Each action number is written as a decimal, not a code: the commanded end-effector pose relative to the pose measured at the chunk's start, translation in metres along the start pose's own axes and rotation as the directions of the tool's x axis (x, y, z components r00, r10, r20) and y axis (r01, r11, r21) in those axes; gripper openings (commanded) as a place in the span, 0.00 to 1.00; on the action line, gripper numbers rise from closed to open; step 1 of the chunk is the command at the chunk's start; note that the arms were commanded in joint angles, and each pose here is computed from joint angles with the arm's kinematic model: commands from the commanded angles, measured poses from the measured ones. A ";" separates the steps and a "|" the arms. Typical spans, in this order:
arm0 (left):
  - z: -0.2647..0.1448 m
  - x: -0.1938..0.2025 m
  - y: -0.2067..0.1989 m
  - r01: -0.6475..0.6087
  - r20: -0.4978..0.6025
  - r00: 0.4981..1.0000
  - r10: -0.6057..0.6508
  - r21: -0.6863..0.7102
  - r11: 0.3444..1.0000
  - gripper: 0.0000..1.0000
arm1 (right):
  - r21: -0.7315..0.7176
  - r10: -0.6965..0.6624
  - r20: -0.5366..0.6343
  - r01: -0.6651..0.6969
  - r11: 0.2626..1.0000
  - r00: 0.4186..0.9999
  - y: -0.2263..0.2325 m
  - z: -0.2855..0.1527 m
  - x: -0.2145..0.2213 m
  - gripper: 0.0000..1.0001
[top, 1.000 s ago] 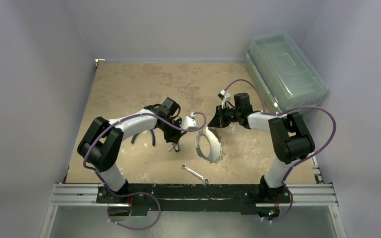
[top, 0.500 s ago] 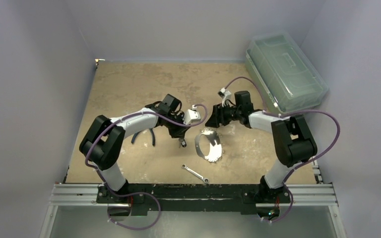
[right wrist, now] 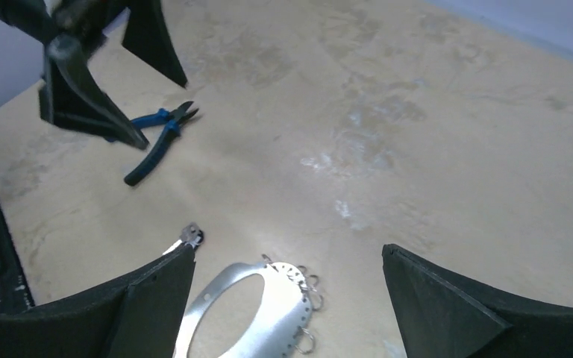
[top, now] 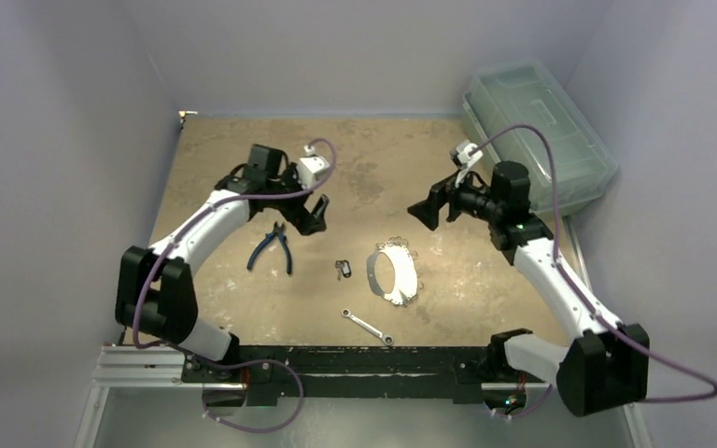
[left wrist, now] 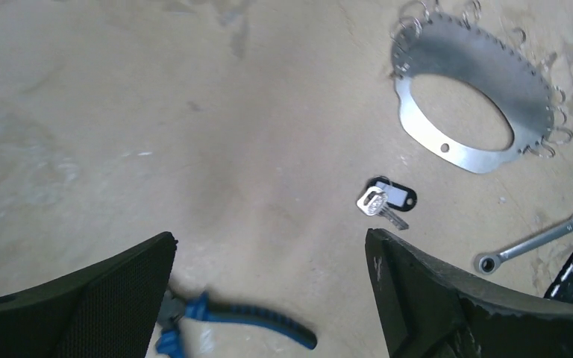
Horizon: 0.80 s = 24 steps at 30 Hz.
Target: Remove the keys from the keyring
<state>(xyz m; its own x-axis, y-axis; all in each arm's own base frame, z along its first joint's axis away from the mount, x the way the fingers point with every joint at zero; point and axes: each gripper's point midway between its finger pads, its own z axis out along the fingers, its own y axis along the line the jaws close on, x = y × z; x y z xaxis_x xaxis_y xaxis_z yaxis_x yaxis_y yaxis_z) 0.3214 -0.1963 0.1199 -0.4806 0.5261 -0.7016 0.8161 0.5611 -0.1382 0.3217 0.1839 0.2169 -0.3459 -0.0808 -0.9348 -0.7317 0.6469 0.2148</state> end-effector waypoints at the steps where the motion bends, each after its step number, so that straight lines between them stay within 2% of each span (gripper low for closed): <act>1: -0.055 -0.032 0.026 0.083 0.132 0.989 -0.072 -0.080 0.993 0.99 | 0.145 -0.060 -0.013 0.061 0.988 0.998 -0.026 -0.035 0.001 0.99; 6: -0.107 -0.032 0.087 0.248 0.277 0.945 -0.171 -0.274 0.929 0.99 | 0.278 -0.044 0.011 0.040 0.960 0.999 -0.051 -0.064 0.005 0.99; 9: -0.123 -0.024 0.110 0.312 0.306 0.930 -0.204 -0.365 0.877 0.99 | 0.311 -0.021 0.013 0.016 0.950 1.000 -0.057 -0.068 0.011 0.99; 14: -0.113 0.008 0.127 0.373 0.296 0.920 -0.257 -0.458 0.807 0.99 | 0.371 0.057 -0.031 -0.042 0.928 0.998 -0.078 -0.061 0.025 0.99; 18: -0.097 0.036 0.122 0.391 0.245 0.919 -0.310 -0.451 0.803 0.99 | 0.374 0.094 -0.079 -0.058 0.926 0.992 -0.086 -0.055 0.038 0.99; 24: -0.089 0.057 0.114 0.385 0.226 0.922 -0.314 -0.455 0.803 0.99 | 0.386 0.128 -0.117 -0.074 0.920 0.985 -0.091 -0.052 0.055 0.99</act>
<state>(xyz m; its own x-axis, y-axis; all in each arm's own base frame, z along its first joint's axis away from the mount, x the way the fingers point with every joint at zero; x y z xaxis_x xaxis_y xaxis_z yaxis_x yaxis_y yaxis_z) 0.3544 -0.0481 0.1179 -0.6682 0.1778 -0.7224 0.3428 0.9354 -0.0868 0.3313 0.0858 0.1504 -0.5293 -0.0791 -0.8447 -0.4334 0.8811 0.1891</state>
